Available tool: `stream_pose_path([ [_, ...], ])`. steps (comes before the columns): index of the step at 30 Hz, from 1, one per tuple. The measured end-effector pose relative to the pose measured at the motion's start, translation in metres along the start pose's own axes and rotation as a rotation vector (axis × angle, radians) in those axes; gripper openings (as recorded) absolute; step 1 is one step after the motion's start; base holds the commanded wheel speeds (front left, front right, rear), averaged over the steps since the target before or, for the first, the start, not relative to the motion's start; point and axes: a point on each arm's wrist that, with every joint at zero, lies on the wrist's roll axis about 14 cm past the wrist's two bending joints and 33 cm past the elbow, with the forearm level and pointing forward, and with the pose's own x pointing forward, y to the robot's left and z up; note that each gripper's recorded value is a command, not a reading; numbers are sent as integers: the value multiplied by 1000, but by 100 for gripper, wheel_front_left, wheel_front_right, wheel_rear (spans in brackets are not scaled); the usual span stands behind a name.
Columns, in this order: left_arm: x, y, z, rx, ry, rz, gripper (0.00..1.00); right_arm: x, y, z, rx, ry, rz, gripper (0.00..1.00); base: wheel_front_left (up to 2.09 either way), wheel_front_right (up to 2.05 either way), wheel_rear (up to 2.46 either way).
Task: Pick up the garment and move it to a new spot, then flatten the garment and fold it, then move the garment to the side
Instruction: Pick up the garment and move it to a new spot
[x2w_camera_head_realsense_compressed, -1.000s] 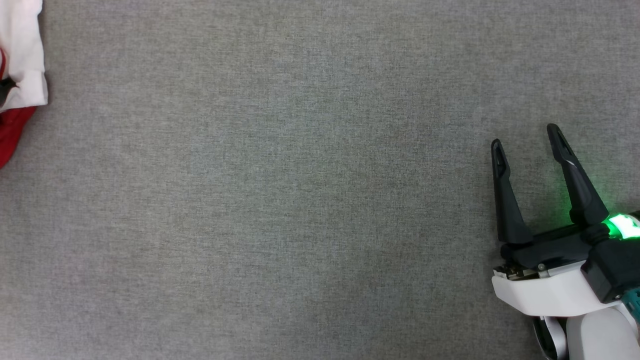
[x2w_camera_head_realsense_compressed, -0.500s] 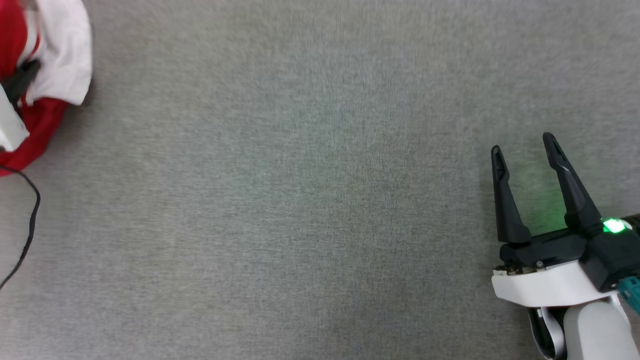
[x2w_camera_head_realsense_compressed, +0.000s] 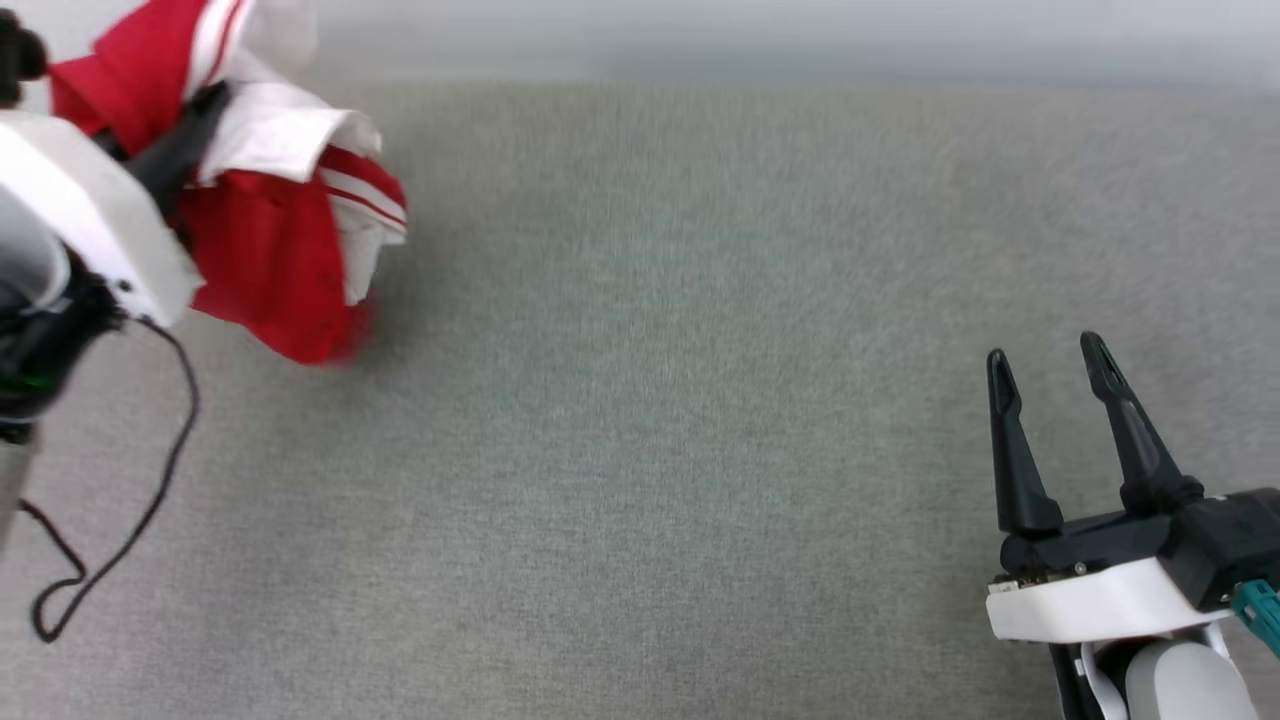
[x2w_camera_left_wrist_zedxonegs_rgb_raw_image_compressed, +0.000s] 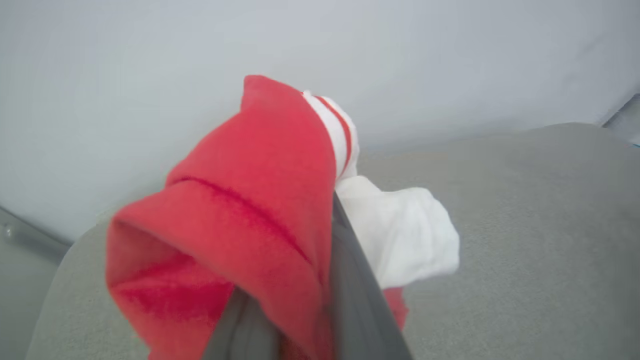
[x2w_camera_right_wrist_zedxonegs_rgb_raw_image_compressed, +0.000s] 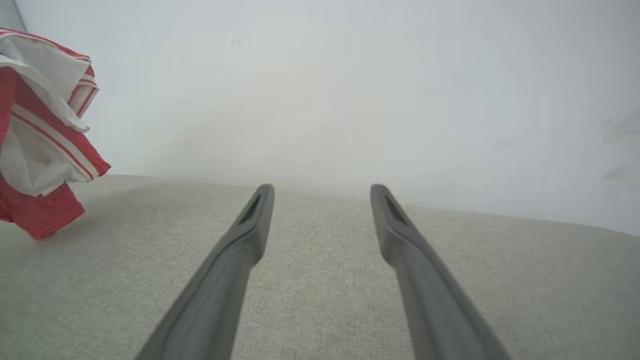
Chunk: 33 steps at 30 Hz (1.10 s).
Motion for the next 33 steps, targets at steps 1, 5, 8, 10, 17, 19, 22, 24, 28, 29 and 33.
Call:
stream_pose_path([
  [1,-3,-9,9,6,-26,-14,0,-3,0,6,1,-13,-2,100,0,0,0],
  [5,-11,-54,33,23,-106,-77,0,-13,-1,26,3,-57,-13,100,0,0,0],
  [8,-9,-92,40,25,-139,-140,0,-23,-5,34,2,-69,-32,100,0,0,0],
  [10,-4,-118,36,29,-145,-184,0,-28,-10,38,-3,-76,-50,100,0,0,0],
  [17,15,-222,-10,19,-100,-382,0,-45,-32,44,-16,-82,-122,100,0,0,0],
  [19,17,-256,-32,-2,-62,-453,0,-50,-42,44,-22,-80,-154,100,0,0,0],
  [22,14,-310,-73,-10,29,-578,36,-57,-61,46,-33,-79,-211,100,0,0,0],
  [24,5,-340,-103,-21,112,-666,100,-61,-70,46,-38,-77,-242,100,0,0,0],
  [28,-2,-367,-132,-20,170,-735,100,-70,-83,45,-48,-68,-287,100,0,0,0],
  [29,-4,-371,-135,-27,173,-744,100,-71,-85,46,-49,-68,-292,100,0,0,0],
  [33,-8,-374,-131,-53,128,-743,100,-72,-87,49,-50,-79,-297,100,0,0,0],
])
